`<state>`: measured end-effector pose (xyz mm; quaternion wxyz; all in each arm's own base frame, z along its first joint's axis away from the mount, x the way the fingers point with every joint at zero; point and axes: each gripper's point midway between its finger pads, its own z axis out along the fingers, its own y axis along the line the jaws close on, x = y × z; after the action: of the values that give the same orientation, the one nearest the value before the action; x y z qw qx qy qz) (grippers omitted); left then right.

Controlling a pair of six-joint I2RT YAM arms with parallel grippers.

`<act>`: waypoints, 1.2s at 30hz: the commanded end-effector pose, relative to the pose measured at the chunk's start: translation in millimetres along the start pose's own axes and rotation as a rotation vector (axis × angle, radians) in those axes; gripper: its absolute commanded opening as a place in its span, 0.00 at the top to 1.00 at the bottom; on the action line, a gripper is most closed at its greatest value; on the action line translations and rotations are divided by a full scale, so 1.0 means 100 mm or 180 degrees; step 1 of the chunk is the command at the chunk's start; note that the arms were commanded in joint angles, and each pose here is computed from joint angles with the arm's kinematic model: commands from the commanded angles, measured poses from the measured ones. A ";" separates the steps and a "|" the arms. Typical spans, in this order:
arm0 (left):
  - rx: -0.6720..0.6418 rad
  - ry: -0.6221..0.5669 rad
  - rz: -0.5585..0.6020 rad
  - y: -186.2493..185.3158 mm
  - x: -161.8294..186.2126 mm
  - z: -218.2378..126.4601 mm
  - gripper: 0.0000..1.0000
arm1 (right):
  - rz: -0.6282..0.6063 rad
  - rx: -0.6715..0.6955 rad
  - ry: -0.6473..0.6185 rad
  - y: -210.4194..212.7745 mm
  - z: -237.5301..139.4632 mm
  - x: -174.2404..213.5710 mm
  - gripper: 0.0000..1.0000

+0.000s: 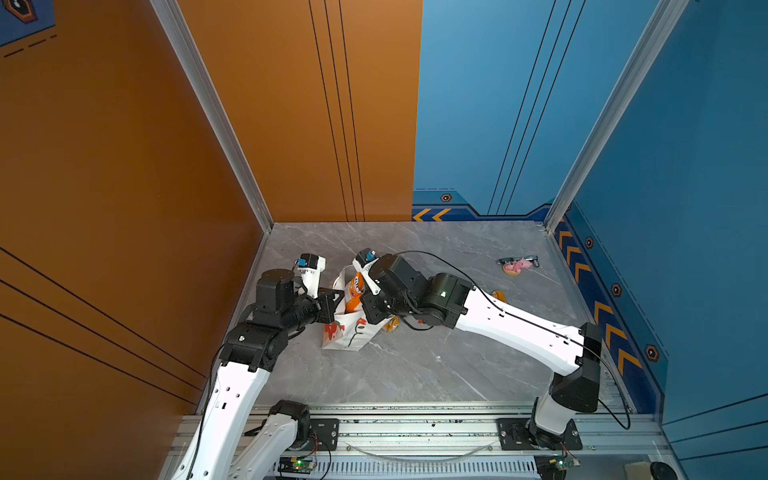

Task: Place the snacks into the paper bag
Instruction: 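Lower the orange Fox's bag into the paper bag opening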

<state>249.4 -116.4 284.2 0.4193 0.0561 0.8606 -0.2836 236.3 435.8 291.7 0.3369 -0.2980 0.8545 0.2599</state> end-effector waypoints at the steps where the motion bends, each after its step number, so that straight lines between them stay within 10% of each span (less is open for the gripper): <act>1: 0.0459 -0.0297 0.0253 -0.34 -0.22 -0.11 1.00 | 0.0012 -0.0173 -0.0175 0.07 -0.18 -0.15 1.00; 14: 0.0518 -0.0243 0.0190 -0.75 -0.69 0.08 1.00 | 0.0761 0.0192 -0.0571 -0.71 -0.65 -0.18 1.00; 36: -0.0402 0.0281 0.0442 -0.04 -0.04 0.13 1.00 | 0.0679 -0.0327 -0.0255 0.08 -0.18 -0.24 1.00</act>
<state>257.7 -130.2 273.6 0.3773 0.0964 0.8988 -0.2011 238.8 427.1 294.0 0.3074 -0.2134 0.8698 0.3217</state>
